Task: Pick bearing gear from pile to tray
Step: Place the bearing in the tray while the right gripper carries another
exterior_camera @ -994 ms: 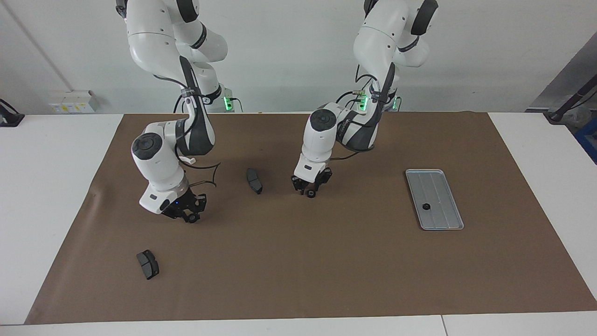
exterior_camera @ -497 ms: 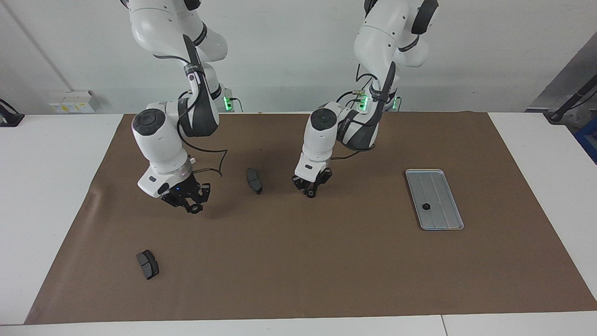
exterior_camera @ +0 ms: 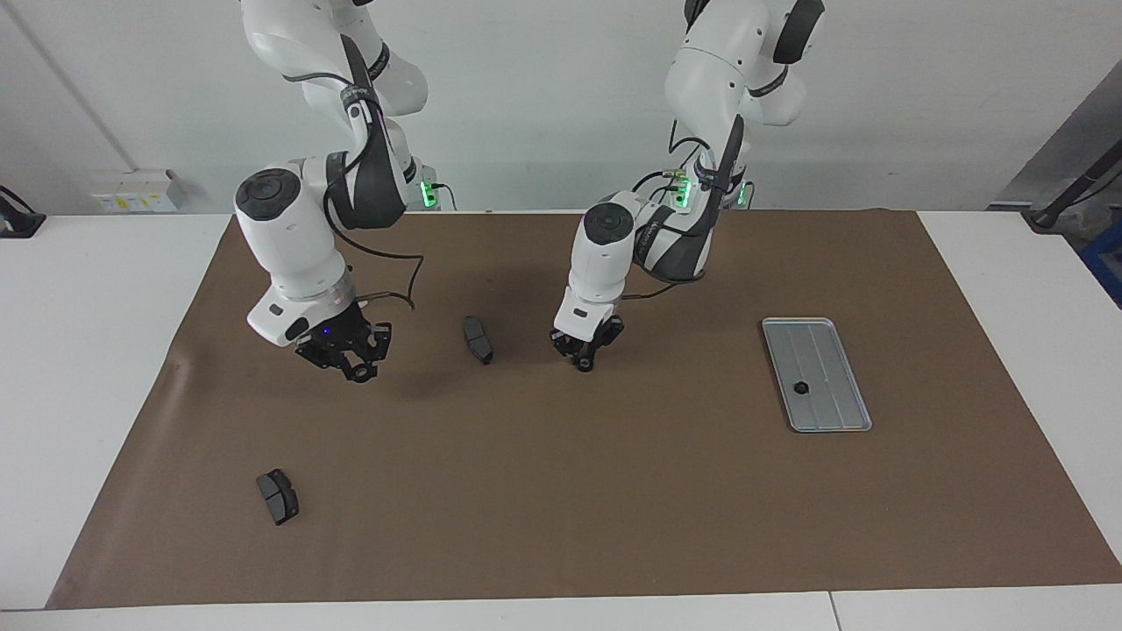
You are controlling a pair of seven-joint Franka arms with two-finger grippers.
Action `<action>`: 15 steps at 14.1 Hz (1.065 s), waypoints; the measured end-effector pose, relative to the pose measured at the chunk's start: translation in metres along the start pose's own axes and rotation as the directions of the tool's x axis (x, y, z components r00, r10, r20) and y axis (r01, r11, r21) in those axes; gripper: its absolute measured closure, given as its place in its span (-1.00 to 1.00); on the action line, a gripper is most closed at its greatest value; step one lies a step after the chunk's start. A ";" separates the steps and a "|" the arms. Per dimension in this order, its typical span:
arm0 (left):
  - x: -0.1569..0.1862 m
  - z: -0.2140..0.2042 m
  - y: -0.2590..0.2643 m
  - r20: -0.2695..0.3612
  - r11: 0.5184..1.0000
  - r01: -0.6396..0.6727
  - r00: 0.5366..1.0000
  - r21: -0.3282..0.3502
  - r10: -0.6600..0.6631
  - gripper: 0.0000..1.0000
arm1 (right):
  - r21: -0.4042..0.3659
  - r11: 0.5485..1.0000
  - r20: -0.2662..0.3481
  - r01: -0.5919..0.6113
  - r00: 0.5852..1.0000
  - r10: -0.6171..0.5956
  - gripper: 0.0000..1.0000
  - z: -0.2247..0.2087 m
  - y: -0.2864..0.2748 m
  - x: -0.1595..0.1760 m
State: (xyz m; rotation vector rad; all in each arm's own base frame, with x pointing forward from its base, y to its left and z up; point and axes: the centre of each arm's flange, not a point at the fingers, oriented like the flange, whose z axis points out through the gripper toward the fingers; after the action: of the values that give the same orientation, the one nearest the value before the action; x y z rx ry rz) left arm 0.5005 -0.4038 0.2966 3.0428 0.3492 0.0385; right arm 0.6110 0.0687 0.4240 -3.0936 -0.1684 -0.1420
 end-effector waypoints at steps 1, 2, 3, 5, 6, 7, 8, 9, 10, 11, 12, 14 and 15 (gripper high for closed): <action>0.001 0.000 0.000 -0.001 1.000 0.002 1.000 0.000 -0.002 0.37 | 0.010 1.000 0.002 -0.013 1.000 0.013 0.30 -0.006 -0.006 -0.001; 0.005 -0.001 -0.003 -0.004 1.000 0.009 1.000 0.000 -0.009 0.37 | 0.017 0.999 0.003 -0.030 1.000 0.030 0.30 -0.011 -0.013 -0.002; 0.013 -0.003 -0.007 -0.007 1.000 0.022 1.000 0.001 -0.022 0.37 | 0.021 0.999 0.002 -0.049 0.999 0.049 0.30 -0.013 -0.023 -0.003; 0.040 -0.016 -0.022 -0.008 0.999 0.045 0.999 0.010 -0.045 0.37 | 0.031 0.995 0.005 -0.093 0.996 0.093 0.30 -0.014 -0.047 -0.004; 0.057 -0.024 -0.032 -0.008 0.999 0.043 0.999 0.015 -0.043 0.37 | 0.036 0.993 0.007 -0.112 0.994 0.112 0.30 -0.014 -0.059 -0.005; 0.075 -0.031 -0.047 -0.008 0.999 0.037 0.999 0.019 -0.037 0.37 | 0.041 0.991 0.008 -0.126 0.992 0.126 0.30 -0.013 -0.073 -0.007; 0.095 -0.039 -0.067 -0.007 0.999 0.024 1.000 0.025 -0.024 0.37 | 0.048 0.989 0.005 -0.137 0.991 0.136 0.30 -0.012 -0.091 -0.008; 0.113 -0.048 -0.089 -0.004 0.999 0.007 1.000 0.032 -0.007 0.37 | 0.056 0.987 0.001 -0.150 0.989 0.150 0.30 -0.009 -0.112 -0.010; 0.131 -0.058 -0.114 0.003 0.999 -0.017 1.000 0.040 0.017 0.37 | 0.067 0.983 -0.007 -0.172 0.985 0.173 0.30 -0.003 -0.137 -0.012; 0.147 -0.068 -0.142 0.014 0.998 -0.047 0.999 0.045 0.047 0.37 | 0.083 0.977 -0.015 -0.197 0.980 0.199 0.30 0.005 -0.163 -0.015; 0.161 -0.078 -0.170 0.028 0.995 -0.087 0.996 0.047 0.086 0.37 | 0.099 0.971 -0.022 -0.216 0.975 0.220 0.30 0.014 -0.188 -0.018; 0.180 -0.091 -0.219 0.061 0.983 -0.173 0.984 0.053 0.170 0.37 | 0.126 0.963 -0.029 -0.240 0.969 0.245 0.30 0.030 -0.227 -0.025; 0.189 -0.094 -0.242 0.076 0.974 -0.221 0.973 0.052 0.216 0.37 | 0.140 0.958 -0.031 -0.251 0.966 0.257 0.30 0.038 -0.243 -0.028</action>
State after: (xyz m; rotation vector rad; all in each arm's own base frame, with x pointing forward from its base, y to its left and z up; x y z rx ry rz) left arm 0.6263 -0.1185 0.3737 3.1177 0.0089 -0.0659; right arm 0.5596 0.3089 0.3922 -2.9390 0.2130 -0.1876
